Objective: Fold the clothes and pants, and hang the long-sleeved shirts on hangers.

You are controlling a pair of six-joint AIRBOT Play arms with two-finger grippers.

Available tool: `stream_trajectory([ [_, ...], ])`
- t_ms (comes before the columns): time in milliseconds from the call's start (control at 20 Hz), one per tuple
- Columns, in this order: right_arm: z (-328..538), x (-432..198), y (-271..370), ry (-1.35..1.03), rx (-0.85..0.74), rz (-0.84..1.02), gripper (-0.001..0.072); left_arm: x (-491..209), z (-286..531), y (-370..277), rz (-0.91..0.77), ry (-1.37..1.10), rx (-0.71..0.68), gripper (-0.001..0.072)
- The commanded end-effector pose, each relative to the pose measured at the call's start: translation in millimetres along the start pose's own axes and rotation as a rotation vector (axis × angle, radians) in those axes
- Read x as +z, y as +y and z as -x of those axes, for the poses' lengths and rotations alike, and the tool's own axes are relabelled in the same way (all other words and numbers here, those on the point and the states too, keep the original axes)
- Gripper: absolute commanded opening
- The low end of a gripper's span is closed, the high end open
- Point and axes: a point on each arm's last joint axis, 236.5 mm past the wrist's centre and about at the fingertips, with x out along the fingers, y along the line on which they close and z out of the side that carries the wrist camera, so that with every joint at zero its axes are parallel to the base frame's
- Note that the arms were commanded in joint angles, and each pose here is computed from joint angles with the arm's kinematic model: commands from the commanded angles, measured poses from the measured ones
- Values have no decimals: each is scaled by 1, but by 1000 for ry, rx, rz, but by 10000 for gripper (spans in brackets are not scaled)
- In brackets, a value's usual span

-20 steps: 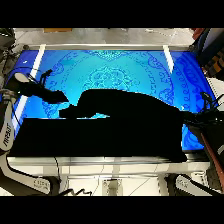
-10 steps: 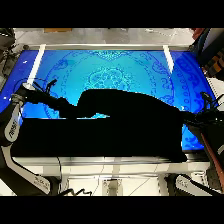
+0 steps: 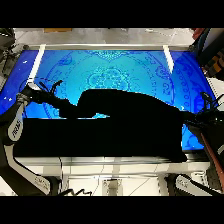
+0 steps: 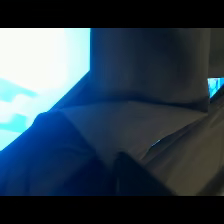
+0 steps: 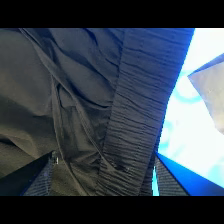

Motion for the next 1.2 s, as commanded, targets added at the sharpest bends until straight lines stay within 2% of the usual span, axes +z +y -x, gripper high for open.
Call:
stream_trajectory([
  [0, 0, 0, 0, -2, 0, -1, 671, 0, 5, -7, -15, 3, -5, 10],
  [150, 0, 5, -2, -21, -6, -1, 670, 19, 28, -14, -51, -56, 28, 9],
  [350, 2, 28, -6, -120, -24, -9, 670, 105, 109, -35, -106, -318, 150, 8],
  [550, 9, 63, -11, -269, -42, -28, 669, 188, 258, -81, -230, -750, 361, 8],
  [700, 18, 88, -19, -385, -62, -114, 668, 180, 336, -88, -260, -921, 552, 8],
  [800, 23, 99, -25, -443, -70, -165, 667, 145, 353, -56, -238, -836, 738, 8],
  [900, 25, 102, -27, -457, -73, -187, 667, 103, 347, -6, -172, -645, 880, 8],
  [950, 24, 100, -26, -449, -69, -197, 667, 84, 335, 18, -128, -549, 899, 9],
  [1050, 19, 92, -24, -411, -55, -225, 644, 51, 294, 57, -35, -397, 847, 8],
  [1100, 16, 86, -22, -378, -50, -226, 564, 35, 270, 76, 7, -326, 814, 8],
  [1150, 11, 79, -21, -343, -44, -229, 549, 19, 245, 94, 45, -258, 787, 8],
])
